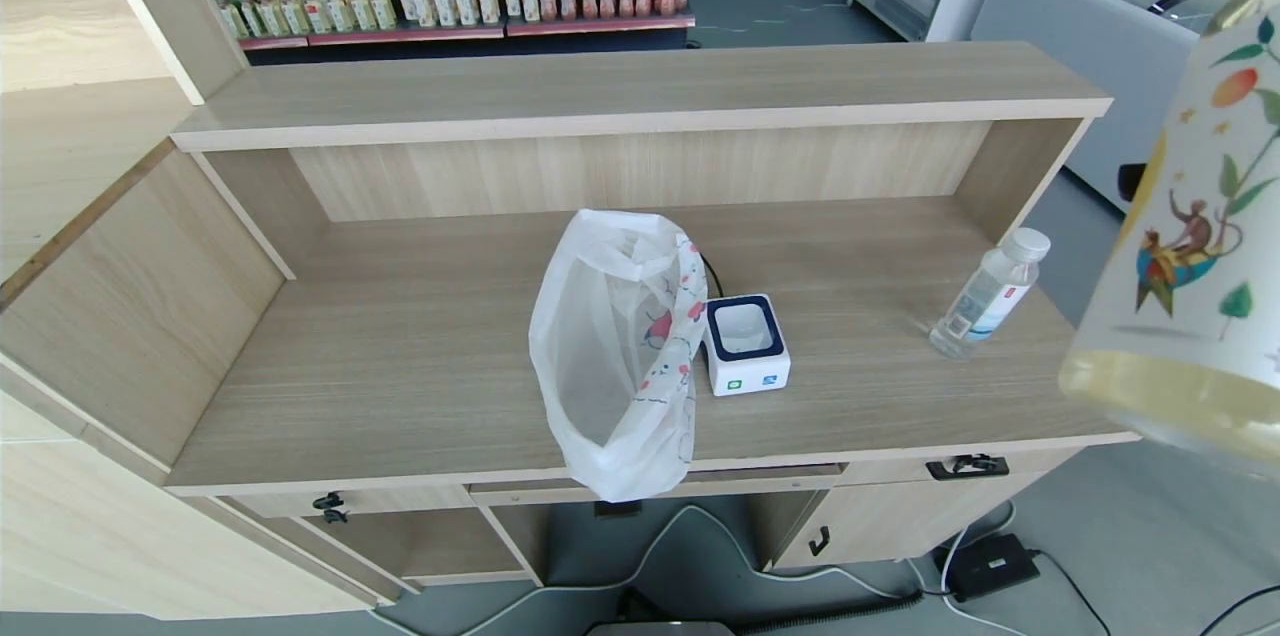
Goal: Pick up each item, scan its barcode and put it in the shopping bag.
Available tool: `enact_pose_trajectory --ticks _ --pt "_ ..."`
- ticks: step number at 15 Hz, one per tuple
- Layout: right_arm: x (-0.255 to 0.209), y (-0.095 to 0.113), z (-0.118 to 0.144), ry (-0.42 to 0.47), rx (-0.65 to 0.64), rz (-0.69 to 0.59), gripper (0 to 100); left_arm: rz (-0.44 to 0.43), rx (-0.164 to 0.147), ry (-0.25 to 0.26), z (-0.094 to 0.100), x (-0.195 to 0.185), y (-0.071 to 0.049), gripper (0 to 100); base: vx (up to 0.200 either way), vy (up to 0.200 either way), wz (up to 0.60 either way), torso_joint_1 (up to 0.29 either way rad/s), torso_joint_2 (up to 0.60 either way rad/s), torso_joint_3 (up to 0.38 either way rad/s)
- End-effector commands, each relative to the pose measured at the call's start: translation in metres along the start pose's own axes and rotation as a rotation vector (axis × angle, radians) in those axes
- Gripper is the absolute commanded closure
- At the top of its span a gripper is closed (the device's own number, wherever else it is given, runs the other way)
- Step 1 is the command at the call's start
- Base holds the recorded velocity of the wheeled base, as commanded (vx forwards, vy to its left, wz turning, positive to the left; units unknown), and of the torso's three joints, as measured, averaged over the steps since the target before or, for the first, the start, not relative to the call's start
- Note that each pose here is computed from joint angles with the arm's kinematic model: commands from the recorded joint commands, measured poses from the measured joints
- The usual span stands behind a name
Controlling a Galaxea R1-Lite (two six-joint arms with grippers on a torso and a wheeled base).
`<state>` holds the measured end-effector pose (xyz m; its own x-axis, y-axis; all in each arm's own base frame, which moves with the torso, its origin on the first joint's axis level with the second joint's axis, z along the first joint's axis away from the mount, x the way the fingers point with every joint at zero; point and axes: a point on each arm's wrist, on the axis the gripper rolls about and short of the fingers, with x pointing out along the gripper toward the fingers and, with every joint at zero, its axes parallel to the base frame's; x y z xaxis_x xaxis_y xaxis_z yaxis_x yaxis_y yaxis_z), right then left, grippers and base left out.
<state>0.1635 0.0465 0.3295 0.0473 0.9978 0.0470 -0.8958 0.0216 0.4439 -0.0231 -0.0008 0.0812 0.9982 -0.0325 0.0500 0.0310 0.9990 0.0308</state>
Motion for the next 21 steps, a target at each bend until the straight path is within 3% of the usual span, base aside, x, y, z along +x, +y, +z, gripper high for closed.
enact_pose_trajectory --ticks 1,9,21 --pt "0.003 0.015 -0.004 0.011 -0.029 0.036 100 0.000 0.000 -0.001 0.000 0.000 0.000 0 0.000 0.000 0.00 0.000 0.00 0.000" --pt "0.000 0.024 -0.027 0.024 0.007 0.045 100 0.000 0.000 -0.001 0.000 0.000 0.000 0 0.000 0.000 0.00 0.000 0.00 0.000" --pt "-0.001 0.026 -0.030 0.015 0.018 0.029 100 0.000 0.000 -0.001 0.000 0.000 0.000 0 0.000 0.000 0.00 0.000 0.00 0.000"
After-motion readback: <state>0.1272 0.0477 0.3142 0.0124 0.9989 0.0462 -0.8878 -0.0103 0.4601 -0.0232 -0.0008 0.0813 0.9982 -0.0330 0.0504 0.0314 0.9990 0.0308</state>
